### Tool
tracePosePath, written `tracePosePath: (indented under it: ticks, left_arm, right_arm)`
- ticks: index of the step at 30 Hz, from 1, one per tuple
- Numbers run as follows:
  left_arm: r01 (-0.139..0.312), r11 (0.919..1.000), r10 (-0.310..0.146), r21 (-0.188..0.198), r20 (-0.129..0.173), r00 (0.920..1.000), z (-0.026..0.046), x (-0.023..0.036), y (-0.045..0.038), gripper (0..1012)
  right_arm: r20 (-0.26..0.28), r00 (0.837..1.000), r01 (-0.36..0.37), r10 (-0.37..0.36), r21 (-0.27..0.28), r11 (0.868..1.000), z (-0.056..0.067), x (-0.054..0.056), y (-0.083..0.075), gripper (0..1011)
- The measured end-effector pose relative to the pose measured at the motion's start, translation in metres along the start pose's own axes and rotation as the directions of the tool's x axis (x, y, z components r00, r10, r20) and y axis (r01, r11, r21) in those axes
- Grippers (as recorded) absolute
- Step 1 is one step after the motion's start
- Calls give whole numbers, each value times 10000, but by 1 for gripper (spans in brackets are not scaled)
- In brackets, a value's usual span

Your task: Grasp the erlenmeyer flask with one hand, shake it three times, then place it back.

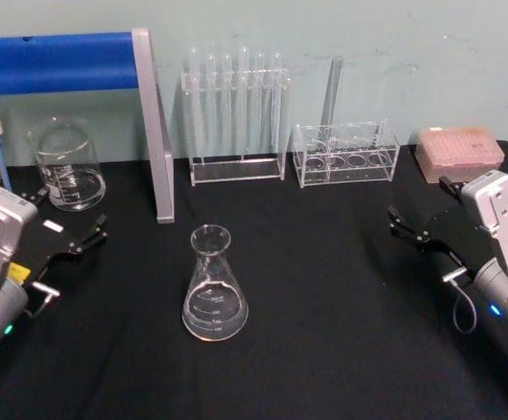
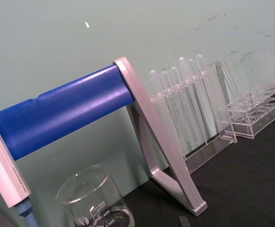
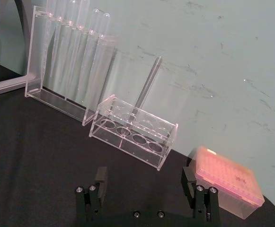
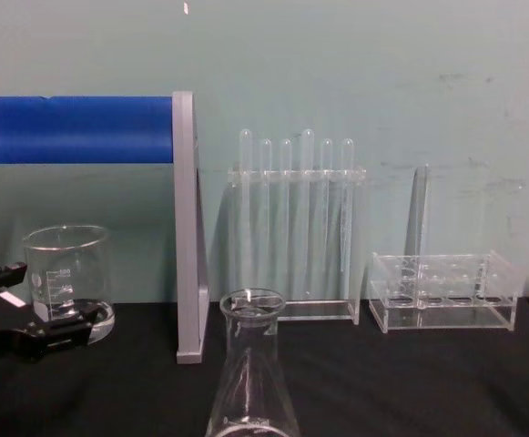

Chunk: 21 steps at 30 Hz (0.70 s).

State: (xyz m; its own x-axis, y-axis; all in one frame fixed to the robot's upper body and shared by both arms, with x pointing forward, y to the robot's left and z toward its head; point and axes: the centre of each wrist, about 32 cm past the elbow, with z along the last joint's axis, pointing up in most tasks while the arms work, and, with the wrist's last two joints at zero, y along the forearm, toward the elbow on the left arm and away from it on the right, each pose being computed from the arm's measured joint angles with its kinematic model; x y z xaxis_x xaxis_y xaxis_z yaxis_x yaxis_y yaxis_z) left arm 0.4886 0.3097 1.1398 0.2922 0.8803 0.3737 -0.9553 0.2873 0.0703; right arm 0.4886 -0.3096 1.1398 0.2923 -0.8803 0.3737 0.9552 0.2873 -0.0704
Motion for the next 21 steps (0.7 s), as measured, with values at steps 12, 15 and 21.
tracePosePath:
  ticks: [12, 15, 21]
  left_arm:
    - [1, 10000, -1, 0, 0, 10000, 0, 0, 0, 1001]
    - [0, 10000, 0, 0, 0, 10000, 0, 0, 0, 1001]
    - [0, 10000, 0, 0, 0, 10000, 0, 0, 0, 1001]
  right_arm:
    - [0, 10000, 0, 0, 0, 10000, 0, 0, 0, 1000]
    - [0, 10000, 0, 0, 0, 10000, 0, 0, 0, 1000]
    - [0, 10000, 1, -1, 1, 10000, 0, 0, 0, 1000]
